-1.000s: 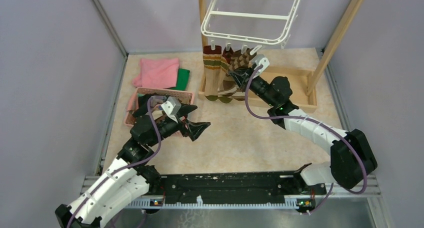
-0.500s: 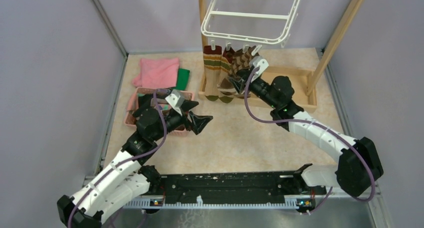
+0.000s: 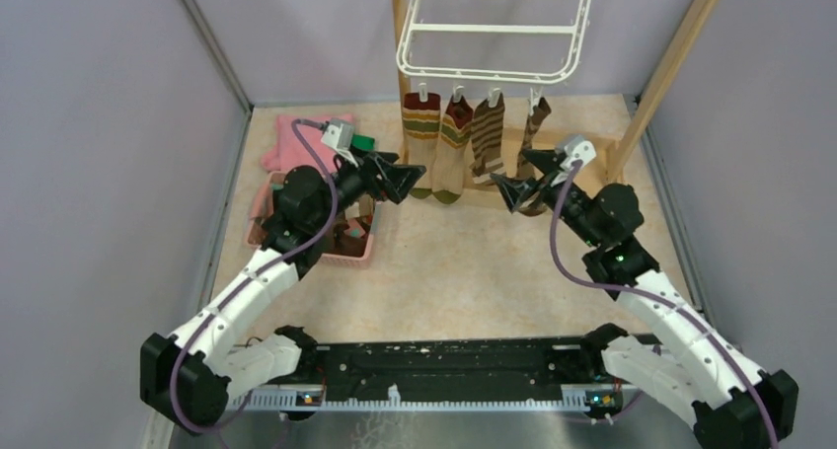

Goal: Clip the socks to the hanger
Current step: Rotate the hanger at the clothesline.

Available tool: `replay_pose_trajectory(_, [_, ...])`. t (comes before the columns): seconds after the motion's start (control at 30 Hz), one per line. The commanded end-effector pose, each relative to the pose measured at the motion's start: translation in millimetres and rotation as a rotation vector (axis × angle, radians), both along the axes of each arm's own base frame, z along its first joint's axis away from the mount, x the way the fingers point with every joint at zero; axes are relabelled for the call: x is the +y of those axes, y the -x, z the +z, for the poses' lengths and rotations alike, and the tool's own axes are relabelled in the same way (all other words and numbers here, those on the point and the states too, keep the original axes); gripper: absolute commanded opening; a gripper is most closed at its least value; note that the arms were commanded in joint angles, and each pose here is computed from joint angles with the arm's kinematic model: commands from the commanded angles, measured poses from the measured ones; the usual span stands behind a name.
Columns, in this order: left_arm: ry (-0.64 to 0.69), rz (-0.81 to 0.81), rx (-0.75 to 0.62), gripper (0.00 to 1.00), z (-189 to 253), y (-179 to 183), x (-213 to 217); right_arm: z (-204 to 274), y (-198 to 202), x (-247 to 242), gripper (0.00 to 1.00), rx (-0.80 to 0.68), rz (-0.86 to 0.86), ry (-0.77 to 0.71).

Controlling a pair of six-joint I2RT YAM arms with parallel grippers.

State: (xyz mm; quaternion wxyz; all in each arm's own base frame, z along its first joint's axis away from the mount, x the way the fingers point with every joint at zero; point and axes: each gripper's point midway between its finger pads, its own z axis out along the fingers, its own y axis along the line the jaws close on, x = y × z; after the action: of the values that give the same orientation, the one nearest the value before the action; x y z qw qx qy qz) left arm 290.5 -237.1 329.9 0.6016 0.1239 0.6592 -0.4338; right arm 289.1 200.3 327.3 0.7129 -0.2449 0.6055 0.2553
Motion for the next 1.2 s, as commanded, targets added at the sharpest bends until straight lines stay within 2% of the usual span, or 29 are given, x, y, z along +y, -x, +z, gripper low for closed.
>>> replay_pose_trajectory(0.0, [0.191,0.011,-0.032,0.96,59,-19,4,42,28,-23,0.77,-0.041,-0.022,-0.104])
replay_pose_trajectory(0.2, [0.32,0.059,0.062,0.91,63,-63,22,120,29,-62,0.79,-0.078,-0.186,-0.274])
replay_pose_trajectory(0.33, [0.351,0.044,0.063,0.84,74,-76,20,171,9,-86,0.79,-0.046,-0.27,-0.403])
replay_pose_trajectory(0.5, [0.376,-0.032,0.023,0.79,87,-75,10,214,-33,-133,0.78,0.044,-0.245,-0.594])
replay_pose_trajectory(0.6, [0.371,-0.051,0.029,0.79,87,-77,6,219,-60,-148,0.75,0.114,-0.182,-0.652])
replay_pose_trajectory(0.73, [0.367,-0.056,0.023,0.79,87,-81,4,217,-89,-148,0.75,0.184,-0.132,-0.619])
replay_pose_trajectory(1.17, [0.376,-0.043,0.035,0.83,92,-108,-2,217,-123,-131,0.71,0.262,0.059,-0.662])
